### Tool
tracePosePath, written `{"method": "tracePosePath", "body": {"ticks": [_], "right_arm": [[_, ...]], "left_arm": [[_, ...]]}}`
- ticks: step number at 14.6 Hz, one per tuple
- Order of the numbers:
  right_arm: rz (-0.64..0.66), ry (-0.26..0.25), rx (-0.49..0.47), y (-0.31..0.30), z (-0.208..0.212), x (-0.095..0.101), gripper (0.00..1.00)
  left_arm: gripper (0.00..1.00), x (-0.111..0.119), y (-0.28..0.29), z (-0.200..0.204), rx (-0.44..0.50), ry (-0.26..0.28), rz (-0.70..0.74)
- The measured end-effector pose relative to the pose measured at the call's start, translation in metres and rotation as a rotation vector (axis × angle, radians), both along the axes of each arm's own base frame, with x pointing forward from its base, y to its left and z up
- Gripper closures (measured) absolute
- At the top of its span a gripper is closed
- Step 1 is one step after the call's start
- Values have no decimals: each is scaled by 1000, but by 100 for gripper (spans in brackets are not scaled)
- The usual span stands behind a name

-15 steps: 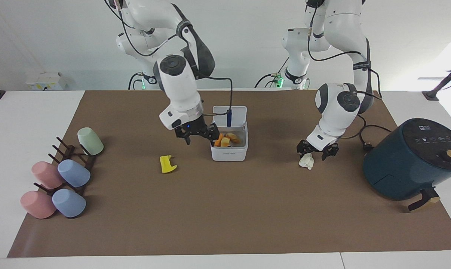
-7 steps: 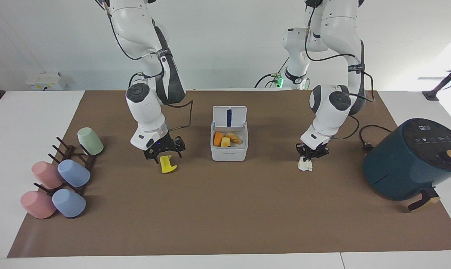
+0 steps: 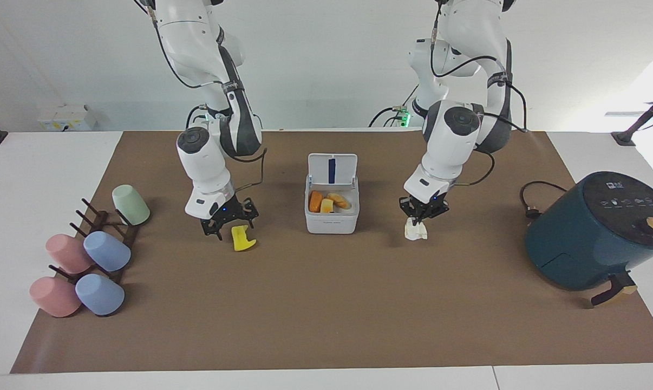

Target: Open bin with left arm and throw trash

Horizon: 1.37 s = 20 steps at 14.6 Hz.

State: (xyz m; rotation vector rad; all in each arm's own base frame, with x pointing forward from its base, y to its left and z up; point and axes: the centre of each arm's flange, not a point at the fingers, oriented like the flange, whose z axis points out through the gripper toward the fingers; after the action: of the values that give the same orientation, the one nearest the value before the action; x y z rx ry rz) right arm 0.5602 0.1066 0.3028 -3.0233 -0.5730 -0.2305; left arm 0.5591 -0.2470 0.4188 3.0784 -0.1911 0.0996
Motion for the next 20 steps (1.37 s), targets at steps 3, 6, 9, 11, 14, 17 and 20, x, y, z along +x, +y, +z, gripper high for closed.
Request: {"method": "tracePosePath", "body": {"ticks": [3, 6, 9, 11, 14, 17, 20], "right_arm": [[-12, -19, 3, 1, -2, 0, 2], [-69, -21, 13, 4, -8, -1, 6], [-74, -16, 12, 5, -11, -1, 38], [-73, -1, 12, 6, -8, 1, 61], [-72, 51, 13, 10, 14, 13, 93], [-76, 92, 16, 11, 43, 26, 97], [-183, 143, 49, 16, 72, 32, 97]], "left_arm": [[97, -14, -43, 31, -56, 35, 34], [97, -45, -97, 33, -112, 72, 3], [97, -75, -138, 33, -136, 95, -44], [97, -89, -158, 31, -148, 83, -56], [69, -95, -164, 29, -154, 76, -65], [38, -92, -157, 27, -142, 91, -54], [4, -75, -123, 41, -135, 101, -1]]}}
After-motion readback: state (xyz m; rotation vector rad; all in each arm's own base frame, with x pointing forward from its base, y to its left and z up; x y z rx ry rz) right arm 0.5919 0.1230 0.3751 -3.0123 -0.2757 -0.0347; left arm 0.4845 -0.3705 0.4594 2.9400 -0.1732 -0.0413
